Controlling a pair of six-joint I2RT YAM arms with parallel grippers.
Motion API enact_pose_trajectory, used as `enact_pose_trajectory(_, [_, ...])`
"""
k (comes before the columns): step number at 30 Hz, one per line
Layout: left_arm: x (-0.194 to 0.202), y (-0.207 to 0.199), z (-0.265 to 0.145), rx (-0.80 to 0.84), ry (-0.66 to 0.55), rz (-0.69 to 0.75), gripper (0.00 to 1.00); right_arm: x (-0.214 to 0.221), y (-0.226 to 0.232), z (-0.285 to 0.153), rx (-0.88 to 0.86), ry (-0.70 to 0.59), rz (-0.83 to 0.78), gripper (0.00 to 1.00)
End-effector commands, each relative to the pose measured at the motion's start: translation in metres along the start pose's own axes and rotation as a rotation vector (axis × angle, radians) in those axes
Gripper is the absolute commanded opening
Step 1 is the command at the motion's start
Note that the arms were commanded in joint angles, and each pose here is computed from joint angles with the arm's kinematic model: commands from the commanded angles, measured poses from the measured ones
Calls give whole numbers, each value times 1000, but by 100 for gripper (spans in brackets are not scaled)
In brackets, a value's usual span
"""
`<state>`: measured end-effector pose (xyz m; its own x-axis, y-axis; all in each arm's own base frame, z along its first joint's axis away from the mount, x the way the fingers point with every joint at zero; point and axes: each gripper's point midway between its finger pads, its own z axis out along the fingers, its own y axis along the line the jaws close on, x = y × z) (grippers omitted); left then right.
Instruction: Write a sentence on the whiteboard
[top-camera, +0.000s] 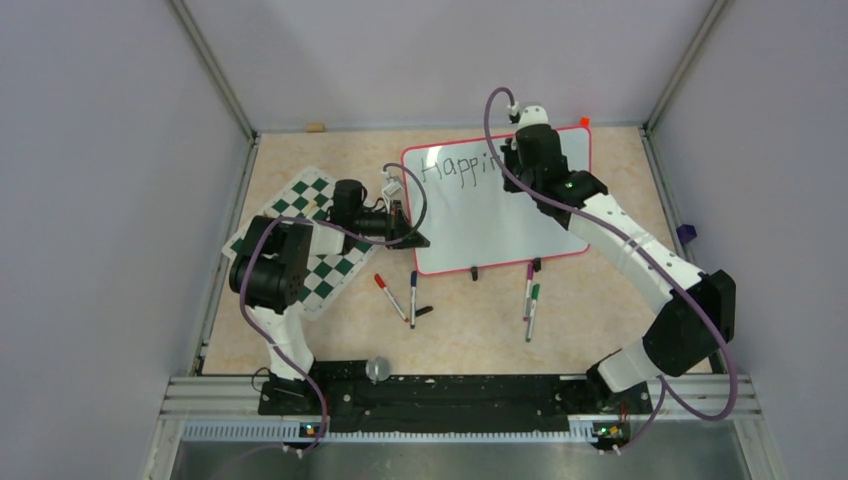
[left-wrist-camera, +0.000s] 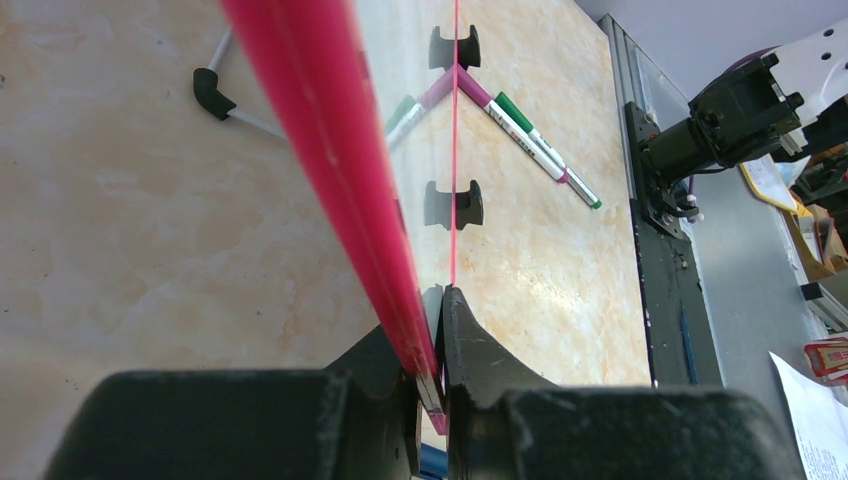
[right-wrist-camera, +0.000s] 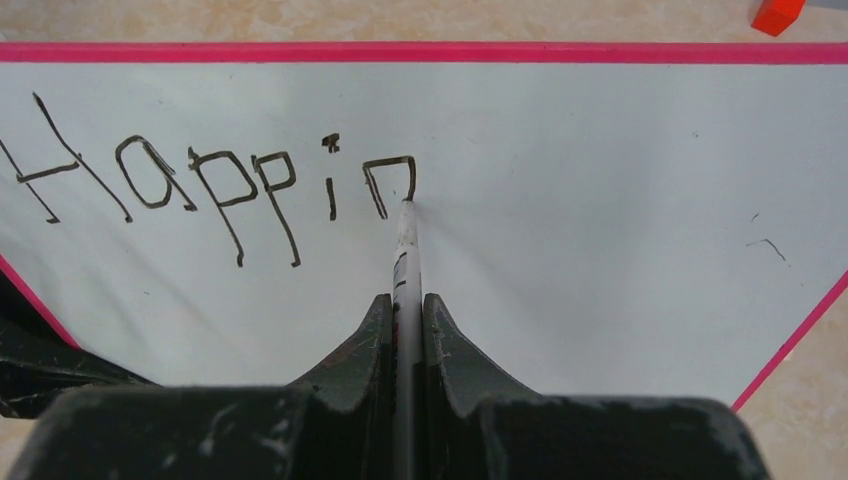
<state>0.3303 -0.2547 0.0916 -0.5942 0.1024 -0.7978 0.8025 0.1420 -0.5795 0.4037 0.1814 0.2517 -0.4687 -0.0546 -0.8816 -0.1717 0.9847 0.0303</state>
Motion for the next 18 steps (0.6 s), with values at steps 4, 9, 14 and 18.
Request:
enact_pose_trajectory(4, [26, -4, 5, 27, 42, 28, 0, 9, -5, -5, -10, 35, -9, 0])
enact_pose_trajectory(9, [27, -4, 5, 28, 42, 28, 0, -3, -4, -11, -15, 9, -2, 0])
enact_pose_trajectory(14, [26, -4, 5, 27, 42, 28, 0, -21, -7, -25, -16, -35, 6, 0])
enact_pose_trajectory(18, [27, -4, 5, 28, 42, 27, 0, -32, -13, -34, 7, -74, 12, 0])
